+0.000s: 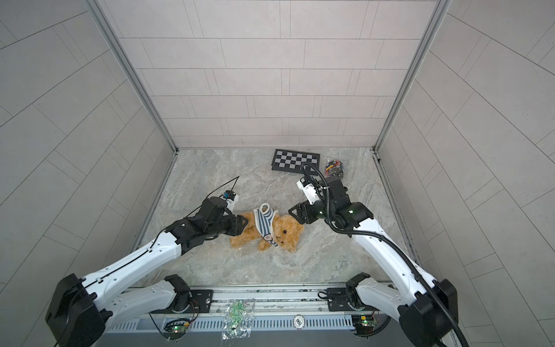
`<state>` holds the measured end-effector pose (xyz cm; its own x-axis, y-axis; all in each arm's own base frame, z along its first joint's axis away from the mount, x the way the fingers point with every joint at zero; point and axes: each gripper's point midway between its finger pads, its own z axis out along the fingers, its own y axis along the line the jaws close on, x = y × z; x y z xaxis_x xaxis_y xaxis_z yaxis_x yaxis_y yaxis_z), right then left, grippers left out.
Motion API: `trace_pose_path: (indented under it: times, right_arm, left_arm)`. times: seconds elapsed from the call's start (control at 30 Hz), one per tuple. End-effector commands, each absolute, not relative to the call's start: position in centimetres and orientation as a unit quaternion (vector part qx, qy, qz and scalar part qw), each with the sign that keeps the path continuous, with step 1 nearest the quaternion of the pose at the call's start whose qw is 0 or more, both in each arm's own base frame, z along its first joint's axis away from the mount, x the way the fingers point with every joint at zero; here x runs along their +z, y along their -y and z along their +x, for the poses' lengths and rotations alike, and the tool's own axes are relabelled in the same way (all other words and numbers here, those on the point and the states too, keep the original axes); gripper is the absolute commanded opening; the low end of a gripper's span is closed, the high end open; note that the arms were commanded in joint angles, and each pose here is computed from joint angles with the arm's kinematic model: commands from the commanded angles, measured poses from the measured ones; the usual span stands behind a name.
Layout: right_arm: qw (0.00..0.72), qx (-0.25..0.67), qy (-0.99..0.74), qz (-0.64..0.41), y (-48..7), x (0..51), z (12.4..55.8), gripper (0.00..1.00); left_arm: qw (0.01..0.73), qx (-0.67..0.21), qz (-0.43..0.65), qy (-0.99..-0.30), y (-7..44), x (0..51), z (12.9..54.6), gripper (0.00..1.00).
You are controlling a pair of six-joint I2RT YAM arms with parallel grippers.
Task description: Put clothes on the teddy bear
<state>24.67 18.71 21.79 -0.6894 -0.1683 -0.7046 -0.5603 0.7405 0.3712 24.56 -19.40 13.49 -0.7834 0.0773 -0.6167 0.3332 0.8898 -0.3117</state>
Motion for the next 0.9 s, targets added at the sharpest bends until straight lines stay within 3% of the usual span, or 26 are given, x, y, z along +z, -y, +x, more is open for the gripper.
trace_pose_path:
  times: [0.0,0.23,0.47,0.87]
  right_arm:
    - [0.304,0.262,-0.900,-0.171,-16.6,19.4,21.9,0.71]
    - [0.304,0.275,-0.894,-0.182,-17.8,18.1,18.5,0.71]
    - [0.276,0.283,-0.904,-0.165,-19.0,13.2,18.7,0.71]
    - [0.300,0.322,-0.884,-0.156,-20.9,10.3,20.3,0.68]
  left_arm:
    - [0.319,-0.205,0.111,-0.919,19.7,14.1,25.1,0.57]
    - [0.314,-0.209,0.115,-0.919,20.4,14.1,25.6,0.57]
    - [0.312,-0.208,0.118,-0.919,20.7,13.8,25.9,0.58]
    - [0.308,-0.213,0.121,-0.919,21.2,13.8,26.2,0.58]
